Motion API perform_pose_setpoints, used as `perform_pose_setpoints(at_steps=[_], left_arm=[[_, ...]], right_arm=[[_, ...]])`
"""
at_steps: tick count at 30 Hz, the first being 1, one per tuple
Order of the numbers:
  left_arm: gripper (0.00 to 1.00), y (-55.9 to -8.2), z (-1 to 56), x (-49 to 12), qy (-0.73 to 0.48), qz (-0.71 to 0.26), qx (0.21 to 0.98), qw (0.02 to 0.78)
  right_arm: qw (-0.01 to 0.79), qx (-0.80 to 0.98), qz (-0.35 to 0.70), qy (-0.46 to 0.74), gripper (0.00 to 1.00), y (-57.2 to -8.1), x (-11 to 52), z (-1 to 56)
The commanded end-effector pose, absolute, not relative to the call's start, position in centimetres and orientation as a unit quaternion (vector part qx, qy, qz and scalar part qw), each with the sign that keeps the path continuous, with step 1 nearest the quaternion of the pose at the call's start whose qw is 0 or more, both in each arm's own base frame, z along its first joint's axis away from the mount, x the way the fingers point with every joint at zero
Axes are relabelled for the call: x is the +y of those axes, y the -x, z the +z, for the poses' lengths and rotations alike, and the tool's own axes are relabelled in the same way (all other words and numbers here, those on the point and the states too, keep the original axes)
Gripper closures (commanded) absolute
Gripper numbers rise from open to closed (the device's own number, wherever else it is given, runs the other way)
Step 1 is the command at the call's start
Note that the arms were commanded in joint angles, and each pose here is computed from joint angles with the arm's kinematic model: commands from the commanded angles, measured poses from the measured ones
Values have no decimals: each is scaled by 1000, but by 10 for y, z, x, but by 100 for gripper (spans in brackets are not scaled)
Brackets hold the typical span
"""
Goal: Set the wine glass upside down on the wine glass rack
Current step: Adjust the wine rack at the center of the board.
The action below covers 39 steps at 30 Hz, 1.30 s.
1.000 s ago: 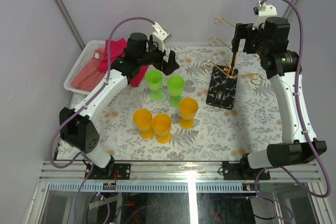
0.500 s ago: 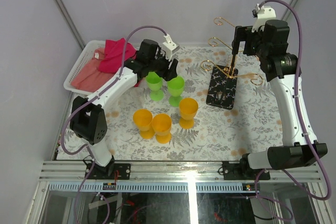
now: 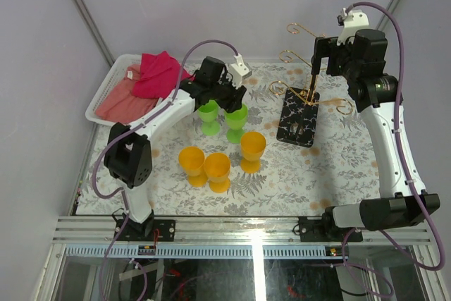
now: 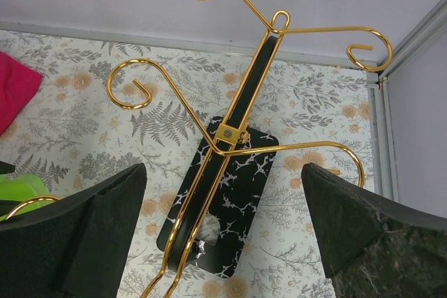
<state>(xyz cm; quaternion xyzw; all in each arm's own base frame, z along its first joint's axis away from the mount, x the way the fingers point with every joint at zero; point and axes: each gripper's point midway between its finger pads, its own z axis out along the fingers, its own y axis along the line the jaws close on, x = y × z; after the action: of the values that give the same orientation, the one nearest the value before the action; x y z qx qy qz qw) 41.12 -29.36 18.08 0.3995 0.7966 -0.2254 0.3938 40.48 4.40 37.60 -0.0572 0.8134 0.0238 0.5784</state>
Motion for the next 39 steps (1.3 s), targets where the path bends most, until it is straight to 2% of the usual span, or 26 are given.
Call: perform_pose_setpoints(at_steps=[1, 12, 14, 16, 27, 39], left_arm=[[52, -418, 184, -293, -413, -205, 793, 398], [85, -413, 172, -293, -424, -208, 798, 375], [88, -412, 171, -294, -425, -211, 798, 373], [88, -412, 171, -295, -425, -214, 797, 372], [70, -412, 178, -297, -420, -219, 796, 377], [53, -413, 189, -291, -415, -205, 796, 391]], right_arm=[[616, 786, 14, 58, 1, -404, 41, 402], [587, 808, 28, 32, 1, -415, 43, 388], [573, 818, 33, 24, 1, -418, 44, 381], [560, 827, 36, 14, 1, -420, 45, 374], [524, 850, 50, 0, 1, -425, 49, 349], [459, 882, 102, -11, 1, -404, 67, 306]])
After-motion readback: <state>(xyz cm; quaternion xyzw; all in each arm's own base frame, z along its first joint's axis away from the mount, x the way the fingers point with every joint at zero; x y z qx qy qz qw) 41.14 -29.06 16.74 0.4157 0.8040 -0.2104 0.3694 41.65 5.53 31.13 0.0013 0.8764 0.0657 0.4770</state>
